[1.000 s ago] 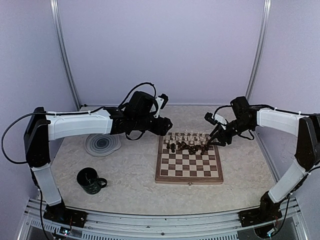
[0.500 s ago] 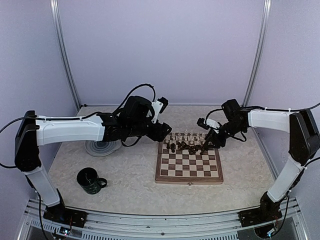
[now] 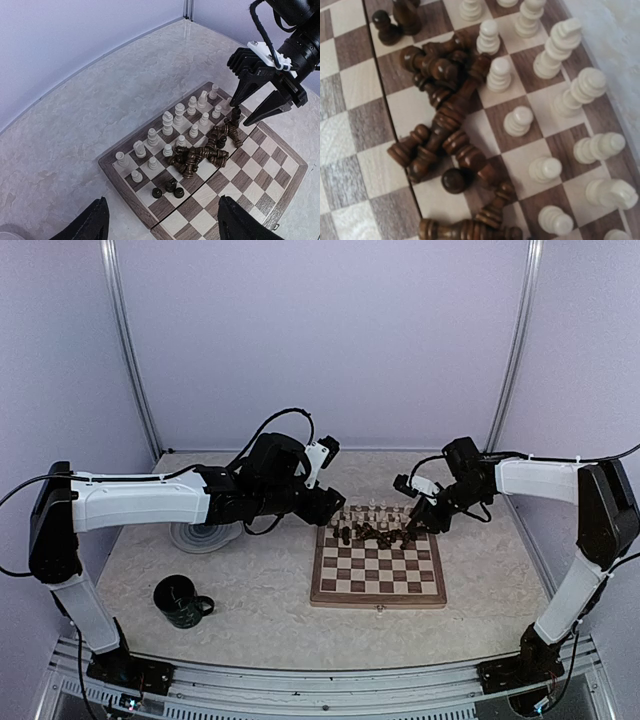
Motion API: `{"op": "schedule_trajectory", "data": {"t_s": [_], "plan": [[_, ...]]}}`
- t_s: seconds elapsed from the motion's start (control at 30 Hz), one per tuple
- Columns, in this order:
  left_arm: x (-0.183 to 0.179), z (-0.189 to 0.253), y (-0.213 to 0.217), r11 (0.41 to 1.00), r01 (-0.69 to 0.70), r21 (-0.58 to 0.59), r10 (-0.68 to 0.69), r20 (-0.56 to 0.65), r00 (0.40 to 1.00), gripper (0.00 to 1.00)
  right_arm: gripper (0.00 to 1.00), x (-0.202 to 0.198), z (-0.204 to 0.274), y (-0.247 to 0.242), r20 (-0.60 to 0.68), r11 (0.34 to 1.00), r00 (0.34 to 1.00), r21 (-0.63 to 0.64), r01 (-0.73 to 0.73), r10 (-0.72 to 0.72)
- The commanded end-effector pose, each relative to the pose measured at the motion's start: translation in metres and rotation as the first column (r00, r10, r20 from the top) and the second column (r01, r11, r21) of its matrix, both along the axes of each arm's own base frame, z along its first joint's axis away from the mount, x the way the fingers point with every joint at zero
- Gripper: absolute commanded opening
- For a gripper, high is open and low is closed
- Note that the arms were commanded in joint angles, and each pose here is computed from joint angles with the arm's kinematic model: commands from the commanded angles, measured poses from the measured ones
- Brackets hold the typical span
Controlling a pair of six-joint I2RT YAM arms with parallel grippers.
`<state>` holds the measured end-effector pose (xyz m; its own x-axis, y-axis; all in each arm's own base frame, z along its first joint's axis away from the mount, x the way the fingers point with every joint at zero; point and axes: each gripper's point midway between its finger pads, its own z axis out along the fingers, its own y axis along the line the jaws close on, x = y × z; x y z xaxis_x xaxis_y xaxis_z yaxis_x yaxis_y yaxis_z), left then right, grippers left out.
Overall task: Set up the chess pieces on the board
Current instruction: Pick up the king from the chessboard.
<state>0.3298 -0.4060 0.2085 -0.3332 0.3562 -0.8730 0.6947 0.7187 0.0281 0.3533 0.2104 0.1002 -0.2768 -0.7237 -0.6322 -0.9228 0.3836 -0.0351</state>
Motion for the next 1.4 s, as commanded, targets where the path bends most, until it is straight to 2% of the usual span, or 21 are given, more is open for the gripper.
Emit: {"op": "schedule_trajectory", "data": {"t_s": [0.0,0.17,0.4,0.73,1.03,1.37], "plan": [[0.003,0.025,0.002,0.999,-0.005,-0.036,0.006,0.046,0.999,0.74,0.39,-0.011,0.010,0.001,0.004,1.000,1.000,-0.003,-0.013,0.013],[0.004,0.025,0.003,0.999,-0.010,-0.034,0.012,0.051,0.999,0.74,0.39,-0.009,0.017,0.001,0.025,1.000,1.000,0.009,-0.005,0.005],[0.003,0.025,0.002,0.999,-0.004,-0.032,0.005,0.051,0.999,0.74,0.40,-0.004,-0.001,-0.005,0.009,0.999,1.000,-0.038,0.028,-0.028],[0.002,0.025,0.001,1.000,0.002,-0.030,0.000,0.048,0.999,0.74,0.34,-0.004,-0.016,-0.010,-0.024,0.997,0.999,-0.067,0.039,-0.040],[0.000,0.024,-0.001,1.000,0.007,-0.021,-0.006,0.047,0.999,0.74,0.22,-0.006,-0.022,-0.010,-0.045,0.997,0.998,-0.074,0.033,-0.037],[0.000,0.024,-0.001,1.000,0.006,-0.018,-0.005,0.050,0.999,0.74,0.03,-0.011,-0.013,-0.014,-0.029,0.996,0.999,-0.080,0.034,-0.037]]}}
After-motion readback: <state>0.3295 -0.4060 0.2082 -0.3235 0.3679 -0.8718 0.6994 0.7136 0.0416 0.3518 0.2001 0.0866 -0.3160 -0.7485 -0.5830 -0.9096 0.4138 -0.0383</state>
